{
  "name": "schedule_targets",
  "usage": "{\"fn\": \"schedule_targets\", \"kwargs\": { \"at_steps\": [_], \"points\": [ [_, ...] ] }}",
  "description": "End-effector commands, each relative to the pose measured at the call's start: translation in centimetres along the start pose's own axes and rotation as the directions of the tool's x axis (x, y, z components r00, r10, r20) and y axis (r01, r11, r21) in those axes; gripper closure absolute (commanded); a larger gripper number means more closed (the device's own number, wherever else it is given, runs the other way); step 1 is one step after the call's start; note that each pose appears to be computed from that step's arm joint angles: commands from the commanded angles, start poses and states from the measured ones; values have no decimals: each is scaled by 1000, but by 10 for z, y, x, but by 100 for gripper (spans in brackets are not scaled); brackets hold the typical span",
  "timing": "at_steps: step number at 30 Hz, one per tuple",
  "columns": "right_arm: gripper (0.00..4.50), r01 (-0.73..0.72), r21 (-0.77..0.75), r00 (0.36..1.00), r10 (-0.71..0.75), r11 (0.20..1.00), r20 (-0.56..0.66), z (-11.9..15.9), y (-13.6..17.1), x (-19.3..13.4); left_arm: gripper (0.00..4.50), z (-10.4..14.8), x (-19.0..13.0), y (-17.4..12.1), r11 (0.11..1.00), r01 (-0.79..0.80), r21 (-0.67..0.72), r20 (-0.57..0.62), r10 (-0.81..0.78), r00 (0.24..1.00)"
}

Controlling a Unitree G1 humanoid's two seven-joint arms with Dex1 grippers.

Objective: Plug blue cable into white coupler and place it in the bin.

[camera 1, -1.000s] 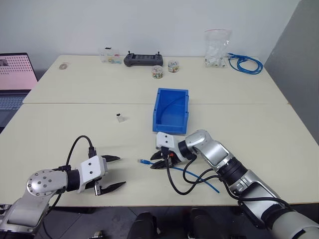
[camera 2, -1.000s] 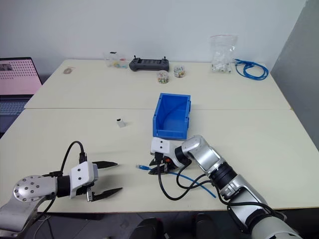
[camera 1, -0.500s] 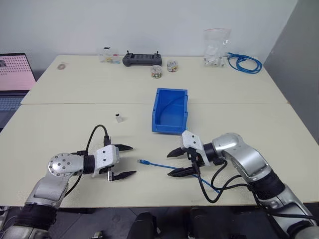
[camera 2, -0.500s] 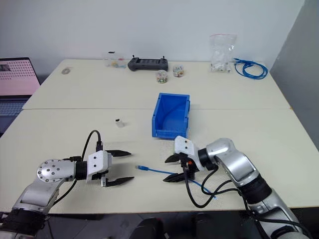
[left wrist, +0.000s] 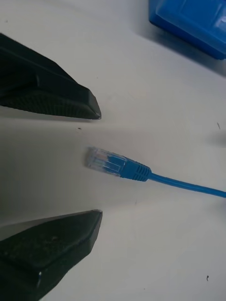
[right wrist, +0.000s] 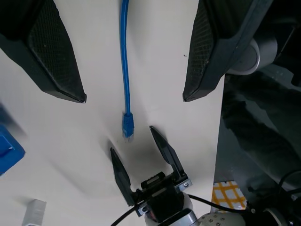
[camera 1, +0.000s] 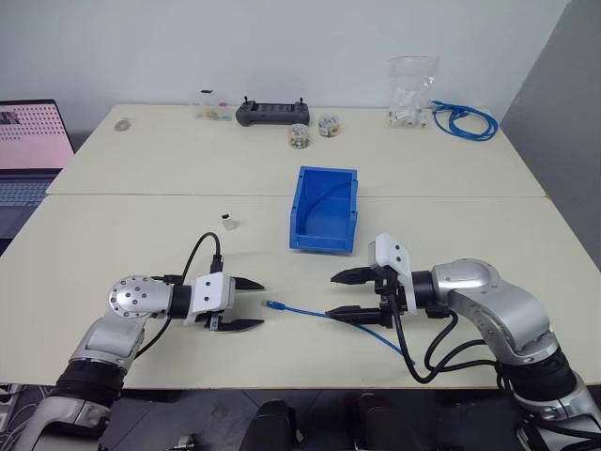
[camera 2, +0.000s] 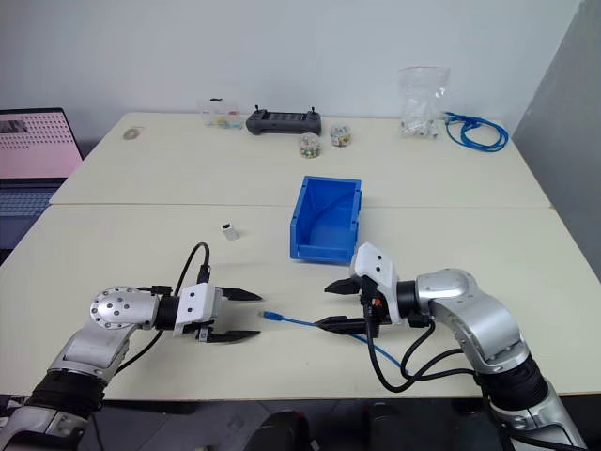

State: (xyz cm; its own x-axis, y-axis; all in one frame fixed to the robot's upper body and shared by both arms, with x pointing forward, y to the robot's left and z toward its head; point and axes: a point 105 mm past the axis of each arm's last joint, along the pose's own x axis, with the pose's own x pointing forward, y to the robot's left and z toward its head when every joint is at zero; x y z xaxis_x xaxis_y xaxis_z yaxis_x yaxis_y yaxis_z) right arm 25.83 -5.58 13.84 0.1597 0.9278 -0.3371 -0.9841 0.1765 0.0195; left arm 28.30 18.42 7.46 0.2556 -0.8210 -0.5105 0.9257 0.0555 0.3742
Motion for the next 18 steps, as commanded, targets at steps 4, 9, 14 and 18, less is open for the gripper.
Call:
{"fn": "schedule_targets", "kwargs": {
  "at_steps": [4,9,14,18],
  "points": [
    [100,15,-22,999,-14,1000,40,11,5,-8,230,-15,14,-15,994,104,-20,-51,-105,993],
    [100,20,-23,999,-19,1000,43,13,6,-10,293,-16,16,-18,990,140,-15,-59,-140,988],
    [100,18,-33,998,-16,999,55,15,13,-14,355,-14,18,-24,980,196,-17,-66,-197,978],
    [100,16,-38,997,-13,999,74,15,21,-20,409,-12,19,-27,970,244,-10,-103,-244,964]
  ]
}}
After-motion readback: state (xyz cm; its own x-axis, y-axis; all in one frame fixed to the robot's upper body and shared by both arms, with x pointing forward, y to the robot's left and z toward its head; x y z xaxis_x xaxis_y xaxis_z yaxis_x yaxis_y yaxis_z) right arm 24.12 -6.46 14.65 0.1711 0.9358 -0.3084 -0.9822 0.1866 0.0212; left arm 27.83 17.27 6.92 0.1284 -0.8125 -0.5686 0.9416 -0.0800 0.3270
